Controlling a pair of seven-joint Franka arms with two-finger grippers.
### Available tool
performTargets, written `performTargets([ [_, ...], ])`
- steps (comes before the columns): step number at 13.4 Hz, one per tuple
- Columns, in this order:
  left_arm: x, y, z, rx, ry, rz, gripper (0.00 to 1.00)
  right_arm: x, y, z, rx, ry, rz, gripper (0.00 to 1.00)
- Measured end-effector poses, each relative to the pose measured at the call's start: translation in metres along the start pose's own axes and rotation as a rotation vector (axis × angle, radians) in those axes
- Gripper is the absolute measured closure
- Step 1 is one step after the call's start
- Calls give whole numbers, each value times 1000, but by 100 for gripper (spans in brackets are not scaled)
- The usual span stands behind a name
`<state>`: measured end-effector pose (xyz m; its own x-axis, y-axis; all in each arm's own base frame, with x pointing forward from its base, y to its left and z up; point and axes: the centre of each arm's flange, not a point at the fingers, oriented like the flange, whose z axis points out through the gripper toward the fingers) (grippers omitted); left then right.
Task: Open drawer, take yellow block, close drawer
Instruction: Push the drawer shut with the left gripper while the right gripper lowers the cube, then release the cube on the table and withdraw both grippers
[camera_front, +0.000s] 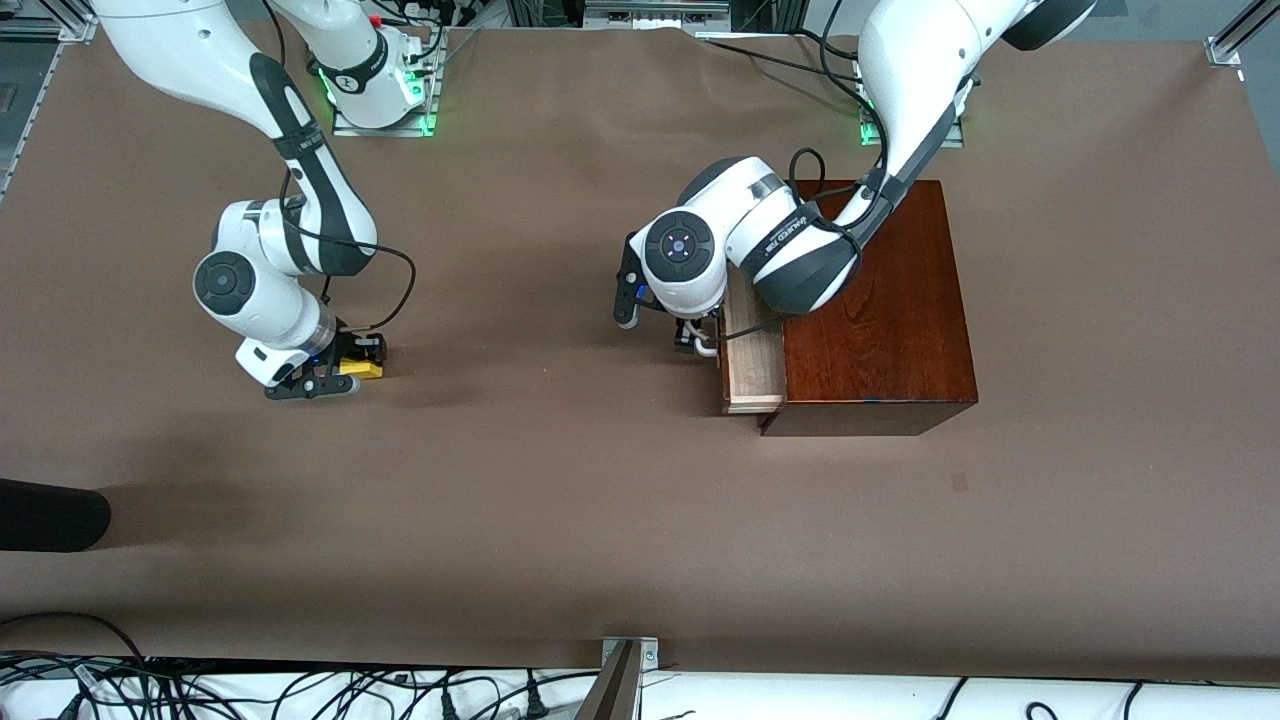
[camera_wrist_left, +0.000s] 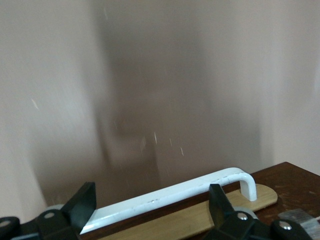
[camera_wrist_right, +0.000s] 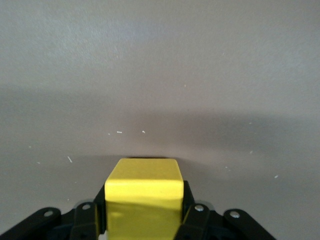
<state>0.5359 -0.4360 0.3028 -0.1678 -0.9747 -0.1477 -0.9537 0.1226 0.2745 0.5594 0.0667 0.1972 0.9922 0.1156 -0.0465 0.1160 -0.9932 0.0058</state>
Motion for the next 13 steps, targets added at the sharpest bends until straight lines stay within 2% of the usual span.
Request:
performTargets([
  [2, -23, -2, 5, -30, -94, -17, 0, -1, 0, 3, -1, -2, 0, 45],
  [3, -30, -4, 6, -35, -120, -23, 0, 0, 0, 3, -1, -1, 0, 41],
  [5, -30, -4, 6, -34, -121, -23, 0, 1, -1, 0, -1, 8, -9, 19],
  [7, -30, -4, 5, -32, -122, -24, 0, 10, -1, -20, 0, 53, -49, 0],
  [8, -30, -3, 2, -26, -120, -27, 0, 15, -1, -36, 1, 76, -60, 0],
  [10, -38, 2, -31, 26, -106, -46, 0, 25, -2, -76, 9, 87, -64, 0],
  [13, -64, 25, -118, 147, -77, -90, 0, 42, -5, -150, 23, 44, -72, 0],
])
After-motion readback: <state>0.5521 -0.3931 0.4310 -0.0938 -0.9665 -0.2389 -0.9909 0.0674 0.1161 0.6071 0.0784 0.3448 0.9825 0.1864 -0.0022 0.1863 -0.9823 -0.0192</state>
